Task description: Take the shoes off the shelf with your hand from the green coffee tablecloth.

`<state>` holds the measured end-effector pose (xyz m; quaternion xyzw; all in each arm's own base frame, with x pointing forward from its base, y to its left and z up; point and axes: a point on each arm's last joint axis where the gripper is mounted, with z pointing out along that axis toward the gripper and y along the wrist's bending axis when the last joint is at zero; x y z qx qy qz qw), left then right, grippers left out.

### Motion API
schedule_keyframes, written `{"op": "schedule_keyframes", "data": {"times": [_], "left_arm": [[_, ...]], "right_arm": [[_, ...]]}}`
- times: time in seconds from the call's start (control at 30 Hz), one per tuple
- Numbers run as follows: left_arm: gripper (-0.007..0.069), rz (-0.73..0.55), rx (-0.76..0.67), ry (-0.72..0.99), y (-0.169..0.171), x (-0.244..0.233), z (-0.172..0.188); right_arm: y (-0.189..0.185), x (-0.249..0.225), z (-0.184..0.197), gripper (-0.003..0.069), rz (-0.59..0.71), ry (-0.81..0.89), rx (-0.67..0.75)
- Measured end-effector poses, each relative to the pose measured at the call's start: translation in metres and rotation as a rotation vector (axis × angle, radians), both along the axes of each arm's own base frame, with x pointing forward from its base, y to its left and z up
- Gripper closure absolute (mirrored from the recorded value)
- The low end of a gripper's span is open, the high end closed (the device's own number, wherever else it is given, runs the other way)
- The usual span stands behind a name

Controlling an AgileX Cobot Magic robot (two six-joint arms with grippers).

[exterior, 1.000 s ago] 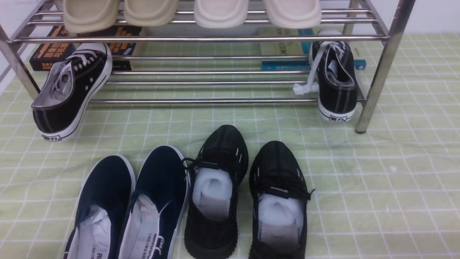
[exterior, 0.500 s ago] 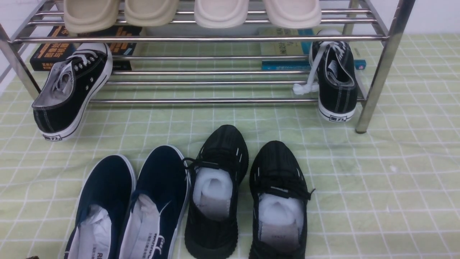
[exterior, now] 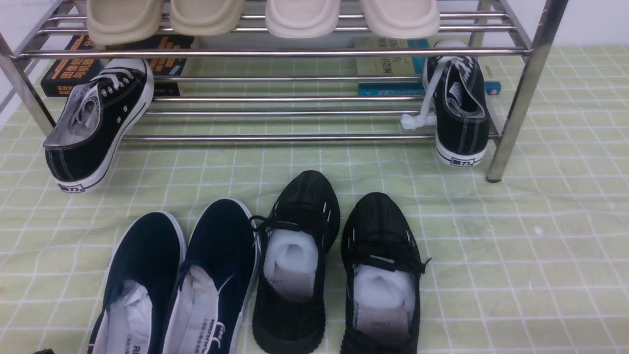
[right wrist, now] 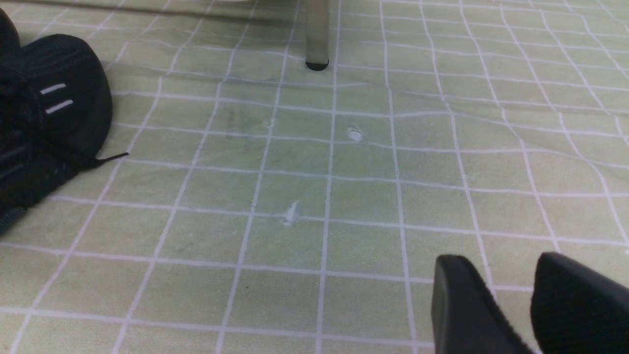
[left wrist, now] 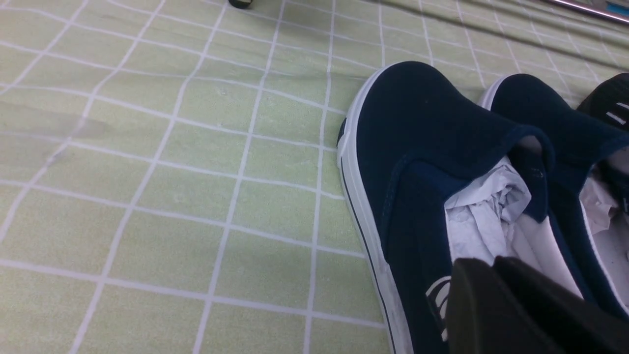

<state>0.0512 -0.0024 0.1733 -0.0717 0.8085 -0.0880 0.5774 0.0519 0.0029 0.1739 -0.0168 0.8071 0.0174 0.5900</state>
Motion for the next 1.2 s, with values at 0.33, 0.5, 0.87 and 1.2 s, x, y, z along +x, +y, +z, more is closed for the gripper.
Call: {"op": "schedule_keyframes", "data": {"times": [0.33,0.5,0.87,1.2], "left_arm": [[0.0558,0.000,0.001,0.000,0.0000,0.0000,0.0000],[0.0558,0.000,0.001,0.000,0.0000,0.0000,0.0000],[0.0553,0.000,0.001,0.000,0.0000,0.0000,0.0000],[0.0542,0.000,0.002,0.000,0.0001,0.0000,0.0000]], "right_arm": [[0.0000,0.0000,0.0000,0.0421,0.000,0.000,0.000],[0.0000,0.0000,0.0000,0.0421,0.000,0.000,0.000],[0.0000,0.0000,0.0000,0.0421,0.000,0.000,0.000],[0.0000,0.0000,0.0000,0.0421,0.000,0.000,0.000]]}}
